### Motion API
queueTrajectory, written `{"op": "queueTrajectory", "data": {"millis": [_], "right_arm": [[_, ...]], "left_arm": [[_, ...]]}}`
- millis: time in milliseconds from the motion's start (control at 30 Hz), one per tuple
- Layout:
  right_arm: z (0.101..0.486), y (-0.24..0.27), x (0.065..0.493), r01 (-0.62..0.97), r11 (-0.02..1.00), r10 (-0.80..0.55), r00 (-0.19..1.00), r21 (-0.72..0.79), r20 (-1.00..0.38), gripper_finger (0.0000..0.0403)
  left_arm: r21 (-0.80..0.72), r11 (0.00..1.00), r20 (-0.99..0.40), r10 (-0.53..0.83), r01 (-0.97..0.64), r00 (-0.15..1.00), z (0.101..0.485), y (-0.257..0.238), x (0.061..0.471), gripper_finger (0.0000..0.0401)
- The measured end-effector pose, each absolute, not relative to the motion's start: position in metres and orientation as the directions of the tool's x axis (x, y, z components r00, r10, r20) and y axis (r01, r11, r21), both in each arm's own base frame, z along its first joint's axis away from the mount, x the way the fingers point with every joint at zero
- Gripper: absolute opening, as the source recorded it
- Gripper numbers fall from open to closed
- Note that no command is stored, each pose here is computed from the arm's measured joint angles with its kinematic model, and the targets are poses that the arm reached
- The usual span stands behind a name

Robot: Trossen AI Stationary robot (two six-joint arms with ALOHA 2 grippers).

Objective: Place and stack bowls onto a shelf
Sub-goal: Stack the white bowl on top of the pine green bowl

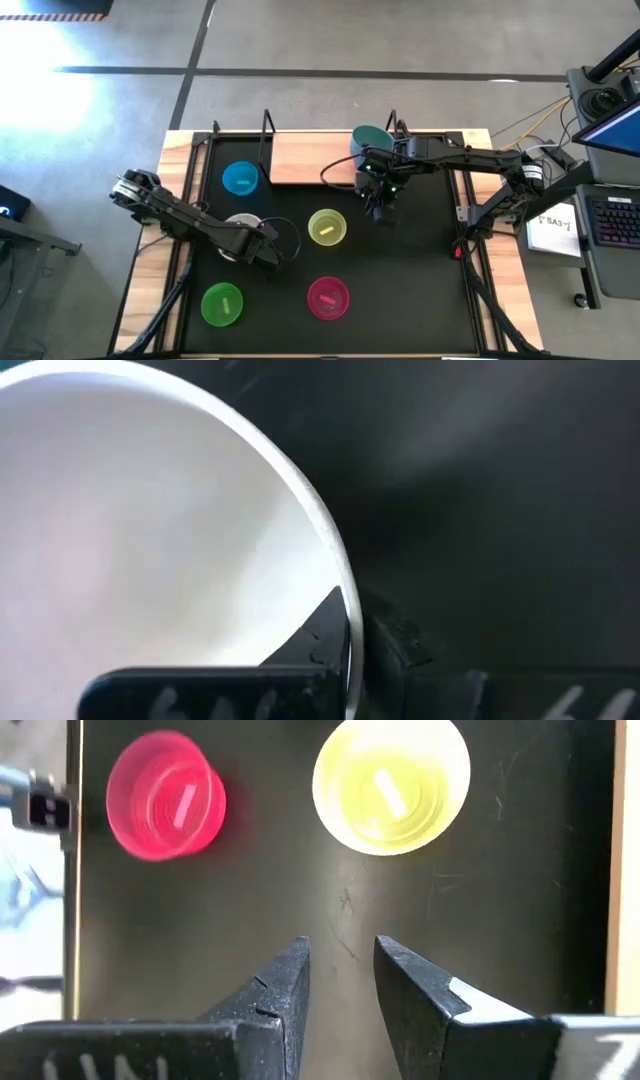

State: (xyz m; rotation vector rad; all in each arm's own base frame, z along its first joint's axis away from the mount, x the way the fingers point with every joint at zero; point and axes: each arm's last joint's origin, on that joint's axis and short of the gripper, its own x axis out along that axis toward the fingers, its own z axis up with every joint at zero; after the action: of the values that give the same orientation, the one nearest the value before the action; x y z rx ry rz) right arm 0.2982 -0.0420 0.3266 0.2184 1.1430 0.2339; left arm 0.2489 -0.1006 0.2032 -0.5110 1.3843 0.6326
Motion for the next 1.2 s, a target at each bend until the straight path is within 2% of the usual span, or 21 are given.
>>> {"op": "queueTrajectory", "data": {"millis": [100, 233, 333, 433, 533, 700, 867, 1067, 1200], "right_arm": [[0.326, -0.040, 0.295, -0.161, 0.952, 0.303, 0.366, 0.261, -0.880, 0.0102], [0.326, -0.033, 0.295, -0.290, 0.923, 0.349, 0.349, 0.254, -0.869, 0.0102], [0.326, -0.024, 0.298, -0.352, 0.901, 0.380, 0.355, 0.254, -0.854, 0.0102], [0.328, -0.011, 0.303, -0.420, 0.877, 0.405, 0.381, 0.235, -0.831, 0.0102], [0.331, 0.008, 0.308, -0.535, 0.821, 0.453, 0.398, 0.199, -0.798, 0.0102], [0.335, 0.038, 0.312, -0.653, 0.746, 0.496, 0.416, 0.130, -0.762, 0.0102], [0.338, 0.057, 0.312, -0.710, 0.698, 0.524, 0.419, 0.092, -0.741, 0.0104], [0.342, 0.063, 0.317, -0.723, 0.689, 0.533, 0.467, 0.042, -0.706, 0.0126], [0.343, 0.064, 0.318, -0.726, 0.687, 0.536, 0.477, 0.032, -0.697, 0.0138]], "left_arm": [[-0.044, 0.794, -0.984, 0.069, -0.606, 0.162, 0.229, -0.108, 0.260, 0.0001], [-0.139, 0.890, -0.952, 0.001, -0.435, 0.307, 0.271, -0.120, 0.275, 0.0000], [-0.180, 0.970, -0.899, -0.096, -0.162, 0.428, 0.296, -0.134, 0.283, 0.0000], [-0.135, 0.982, -0.817, -0.186, 0.132, 0.546, 0.313, -0.150, 0.290, 0.0000], [-0.085, 0.961, -0.737, -0.239, 0.264, 0.632, 0.326, -0.156, 0.297, 0.0000], [-0.056, 0.955, -0.725, -0.240, 0.292, 0.646, 0.325, -0.156, 0.300, 0.0000], [-0.084, 0.930, -0.749, -0.296, 0.358, 0.593, 0.309, -0.164, 0.310, 0.0000], [-0.012, 0.897, -0.786, -0.282, 0.442, 0.550, 0.285, -0.173, 0.324, 0.0000], [0.075, 0.884, -0.786, -0.232, 0.462, 0.572, 0.281, -0.174, 0.330, 0.0000]]}}
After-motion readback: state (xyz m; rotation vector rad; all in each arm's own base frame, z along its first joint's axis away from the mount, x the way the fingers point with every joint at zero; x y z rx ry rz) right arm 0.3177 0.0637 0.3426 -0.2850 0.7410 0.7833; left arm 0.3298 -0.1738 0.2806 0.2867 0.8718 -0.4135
